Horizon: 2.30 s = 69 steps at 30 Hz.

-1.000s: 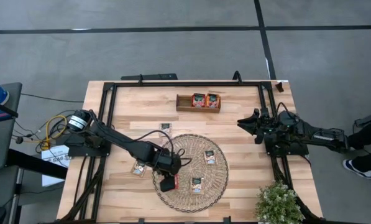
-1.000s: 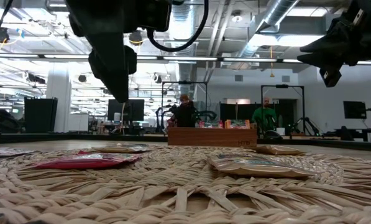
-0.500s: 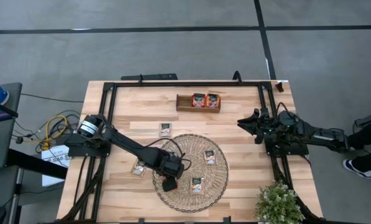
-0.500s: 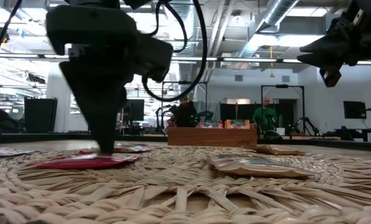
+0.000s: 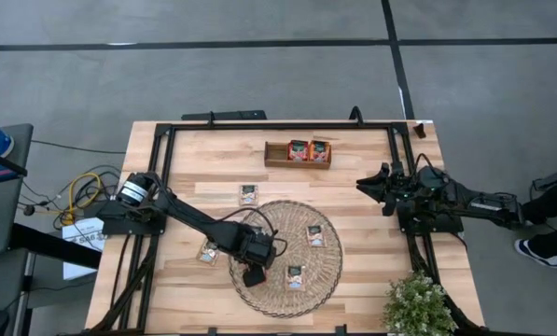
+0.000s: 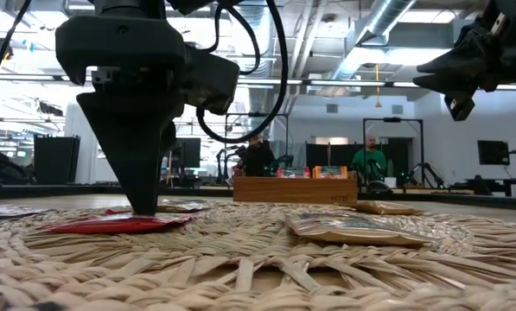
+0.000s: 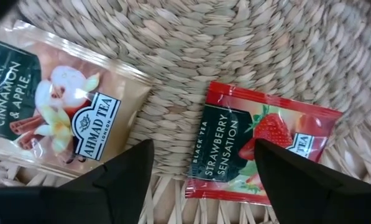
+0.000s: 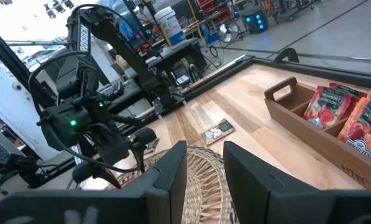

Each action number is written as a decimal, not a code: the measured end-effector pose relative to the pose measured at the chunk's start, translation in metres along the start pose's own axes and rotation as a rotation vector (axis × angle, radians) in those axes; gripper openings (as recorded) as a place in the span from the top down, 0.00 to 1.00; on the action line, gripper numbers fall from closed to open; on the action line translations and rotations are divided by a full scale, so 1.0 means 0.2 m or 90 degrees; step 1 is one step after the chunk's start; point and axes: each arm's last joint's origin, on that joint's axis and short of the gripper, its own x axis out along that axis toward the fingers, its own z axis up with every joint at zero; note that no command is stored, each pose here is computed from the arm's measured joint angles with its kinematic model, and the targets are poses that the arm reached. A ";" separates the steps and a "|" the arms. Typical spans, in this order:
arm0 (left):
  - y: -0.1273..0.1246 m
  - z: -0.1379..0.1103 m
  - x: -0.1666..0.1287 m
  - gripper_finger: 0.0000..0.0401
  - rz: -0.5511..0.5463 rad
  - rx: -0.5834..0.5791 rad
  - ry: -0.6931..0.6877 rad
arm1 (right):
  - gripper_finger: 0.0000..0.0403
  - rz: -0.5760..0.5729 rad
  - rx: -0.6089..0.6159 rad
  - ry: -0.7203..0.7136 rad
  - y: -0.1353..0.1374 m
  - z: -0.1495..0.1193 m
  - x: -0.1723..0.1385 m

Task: Pick & Place Tea
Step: Put the red tea bag into the middle section of the wooden organizer

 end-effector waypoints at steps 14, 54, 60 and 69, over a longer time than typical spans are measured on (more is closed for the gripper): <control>0.01 0.00 0.00 0.54 0.034 0.002 -0.024 | 0.76 -0.002 -0.001 0.004 0.00 0.00 0.00; -0.11 0.06 -0.16 1.00 -0.001 0.015 -0.059 | 0.76 -0.003 0.001 0.007 0.00 -0.01 0.00; -0.12 0.06 -0.16 1.00 0.002 -0.001 -0.062 | 0.76 -0.003 0.001 0.007 0.00 -0.01 0.00; -0.12 0.06 -0.16 1.00 -0.006 0.018 -0.055 | 0.76 -0.003 0.001 0.007 0.00 -0.01 0.00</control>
